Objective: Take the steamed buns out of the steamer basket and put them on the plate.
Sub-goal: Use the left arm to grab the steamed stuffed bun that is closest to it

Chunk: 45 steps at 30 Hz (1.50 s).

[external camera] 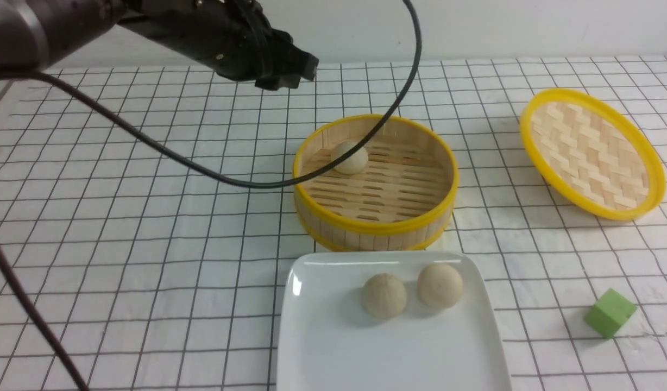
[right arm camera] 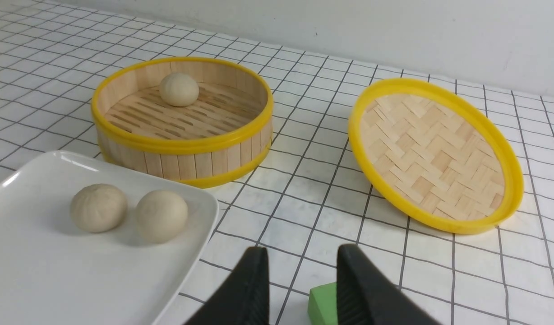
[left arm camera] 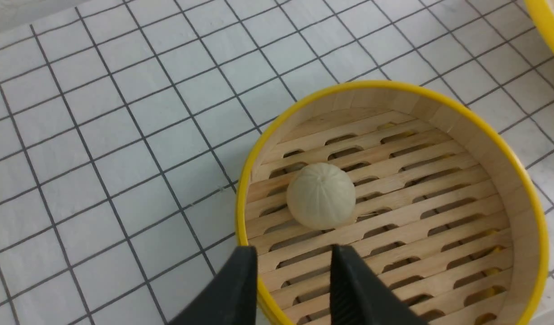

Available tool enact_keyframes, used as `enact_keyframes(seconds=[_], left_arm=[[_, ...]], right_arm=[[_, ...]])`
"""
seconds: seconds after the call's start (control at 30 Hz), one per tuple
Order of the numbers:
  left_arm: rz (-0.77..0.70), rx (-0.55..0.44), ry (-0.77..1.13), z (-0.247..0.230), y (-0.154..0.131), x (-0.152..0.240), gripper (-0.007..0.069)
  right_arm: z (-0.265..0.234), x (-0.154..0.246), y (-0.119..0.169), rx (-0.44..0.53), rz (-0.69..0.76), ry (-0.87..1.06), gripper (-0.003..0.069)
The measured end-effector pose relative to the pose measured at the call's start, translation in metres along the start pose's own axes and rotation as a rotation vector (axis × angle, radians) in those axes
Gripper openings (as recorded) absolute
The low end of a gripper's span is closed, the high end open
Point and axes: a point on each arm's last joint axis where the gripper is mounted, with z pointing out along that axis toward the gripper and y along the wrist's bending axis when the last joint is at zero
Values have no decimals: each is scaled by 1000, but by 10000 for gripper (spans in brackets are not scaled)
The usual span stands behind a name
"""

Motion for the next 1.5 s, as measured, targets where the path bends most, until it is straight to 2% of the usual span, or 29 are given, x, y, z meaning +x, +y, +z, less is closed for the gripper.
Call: enact_keyframes(seconds=[0.2, 0.4, 0.53, 0.83, 1.3, 1.5], left_arm=[[29, 5, 68, 46, 6, 6, 260], [51, 22, 157, 91, 10, 29, 260], [47, 69, 138, 98, 6, 30, 271], [-9, 178, 45, 110, -3, 26, 391], [-11, 157, 27, 136, 1, 39, 395], [-24, 185, 39, 153, 0, 49, 395]], right_arm=[[0, 0, 0, 0, 0, 0, 239], [0, 0, 0, 0, 0, 0, 239], [0, 0, 0, 0, 0, 0, 239], [0, 0, 0, 0, 0, -1, 240], [0, 0, 0, -1, 1, -1, 243], [0, 0, 0, 0, 0, -1, 243]])
